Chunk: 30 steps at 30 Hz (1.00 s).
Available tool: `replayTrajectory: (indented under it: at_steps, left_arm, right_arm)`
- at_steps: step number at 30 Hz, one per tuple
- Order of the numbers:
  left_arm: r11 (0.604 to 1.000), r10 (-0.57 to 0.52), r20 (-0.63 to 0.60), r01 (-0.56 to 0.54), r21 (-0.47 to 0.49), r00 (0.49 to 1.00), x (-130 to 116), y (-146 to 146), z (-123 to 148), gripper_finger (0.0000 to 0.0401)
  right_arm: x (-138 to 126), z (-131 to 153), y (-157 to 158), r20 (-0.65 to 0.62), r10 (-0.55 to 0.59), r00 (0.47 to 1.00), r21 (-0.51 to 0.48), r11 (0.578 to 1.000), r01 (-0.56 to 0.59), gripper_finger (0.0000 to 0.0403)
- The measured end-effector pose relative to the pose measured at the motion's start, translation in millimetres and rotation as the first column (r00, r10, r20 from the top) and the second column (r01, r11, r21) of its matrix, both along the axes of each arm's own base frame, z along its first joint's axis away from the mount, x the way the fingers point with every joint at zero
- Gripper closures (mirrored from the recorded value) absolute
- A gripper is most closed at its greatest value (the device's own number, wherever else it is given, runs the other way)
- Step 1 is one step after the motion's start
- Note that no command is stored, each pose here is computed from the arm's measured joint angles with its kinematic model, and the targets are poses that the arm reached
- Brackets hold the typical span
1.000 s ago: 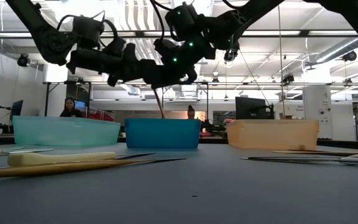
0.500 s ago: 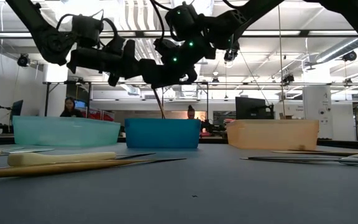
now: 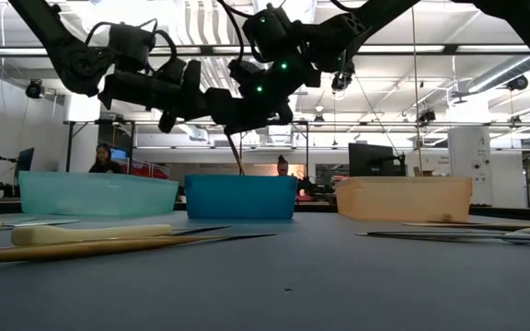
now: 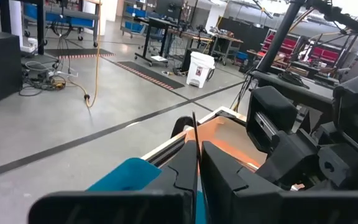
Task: Sort silverware by color (type)
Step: Put the gold table knife into the blue bin, then put the yellow knife into the green bin
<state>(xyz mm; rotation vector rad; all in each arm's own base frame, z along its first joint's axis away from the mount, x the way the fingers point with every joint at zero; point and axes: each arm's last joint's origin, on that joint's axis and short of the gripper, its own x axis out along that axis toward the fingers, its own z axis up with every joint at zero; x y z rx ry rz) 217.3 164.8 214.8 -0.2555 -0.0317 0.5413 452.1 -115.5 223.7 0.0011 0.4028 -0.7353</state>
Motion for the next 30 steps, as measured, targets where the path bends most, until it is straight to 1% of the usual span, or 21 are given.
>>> replayTrajectory:
  at_steps: [3, 5, 8, 11, 16, 20, 23, 30]
  left_arm:
    - [1.000, 0.001, -0.004, -0.001, -0.003, 1.000, 0.0, 0.0, -0.5, 0.0401]
    - [1.000, 0.026, -0.009, -0.026, 0.007, 1.000, -0.8, 1.0, -0.4, 0.0401]
    - [0.999, 0.034, -0.010, -0.034, 0.009, 0.999, -1.3, 1.6, -0.3, 0.0400]
    - [1.000, 0.019, -0.006, -0.019, 0.011, 1.000, -0.6, 0.7, 0.2, 0.0400]
    - [1.000, 0.019, -0.011, -0.019, 0.006, 1.000, -0.8, 0.8, -0.4, 0.0400]
    - [1.000, 0.016, -0.020, -0.016, 0.000, 1.000, -0.4, 0.9, -2.1, 0.0401]
    - [1.000, 0.015, -0.032, -0.016, -0.008, 0.999, 0.4, 1.5, -5.0, 0.0401]
    - [1.000, 0.000, -0.055, -0.001, -0.010, 0.999, 0.7, 1.2, -7.3, 0.0401]
  right_arm:
    - [-0.1, -0.6, 0.7, -0.005, 0.000, 1.000, 0.003, 1.000, 0.000, 0.0386]
    - [-0.7, -2.1, 1.2, -0.022, 0.001, 1.000, 0.006, 1.000, -0.001, 0.0380]
    - [-1.3, -4.3, 2.0, -0.041, 0.019, 0.999, 0.024, 1.000, -0.018, 0.0361]
    - [-2.1, -5.5, 1.4, -0.033, 0.006, 0.999, 0.052, 0.999, -0.004, 0.0328]
    - [-2.4, -5.7, 0.7, -0.037, 0.004, 0.999, 0.049, 0.999, -0.002, 0.0265]
    - [-5.8, 2.3, 1.7, -0.036, 0.006, 0.999, 0.049, 0.999, -0.005, 0.0232]
    - [-10.2, 12.5, 2.6, -0.032, 0.007, 0.999, 0.046, 0.999, -0.006, 0.0224]
    - [-24.6, 27.5, 5.9, -0.107, 0.010, 0.994, 0.060, 0.998, -0.004, 0.0223]
